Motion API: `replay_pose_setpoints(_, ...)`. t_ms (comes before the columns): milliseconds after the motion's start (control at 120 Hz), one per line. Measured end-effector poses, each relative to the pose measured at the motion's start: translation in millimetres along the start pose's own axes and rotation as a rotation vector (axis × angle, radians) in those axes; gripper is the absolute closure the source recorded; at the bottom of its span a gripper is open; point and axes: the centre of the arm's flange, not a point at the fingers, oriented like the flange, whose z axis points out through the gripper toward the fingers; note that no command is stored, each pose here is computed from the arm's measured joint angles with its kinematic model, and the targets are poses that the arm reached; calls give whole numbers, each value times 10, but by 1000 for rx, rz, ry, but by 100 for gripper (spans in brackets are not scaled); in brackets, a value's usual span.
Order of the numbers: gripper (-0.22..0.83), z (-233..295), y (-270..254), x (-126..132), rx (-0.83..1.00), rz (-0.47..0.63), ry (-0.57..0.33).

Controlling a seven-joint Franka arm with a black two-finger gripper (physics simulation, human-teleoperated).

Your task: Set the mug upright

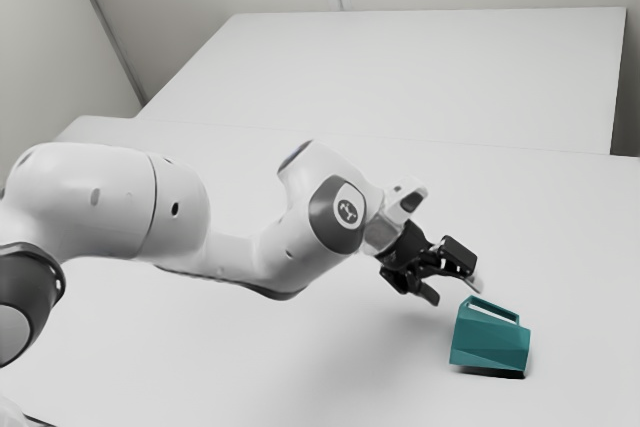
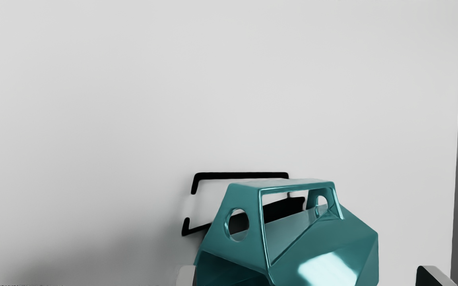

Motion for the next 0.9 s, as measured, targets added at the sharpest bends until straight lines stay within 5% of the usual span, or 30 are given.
replay_pose_setpoints(658,1,414,53,-137,-102,57,-36)
replay_pose_setpoints(900,47,405,167,-144,-105,118,-31)
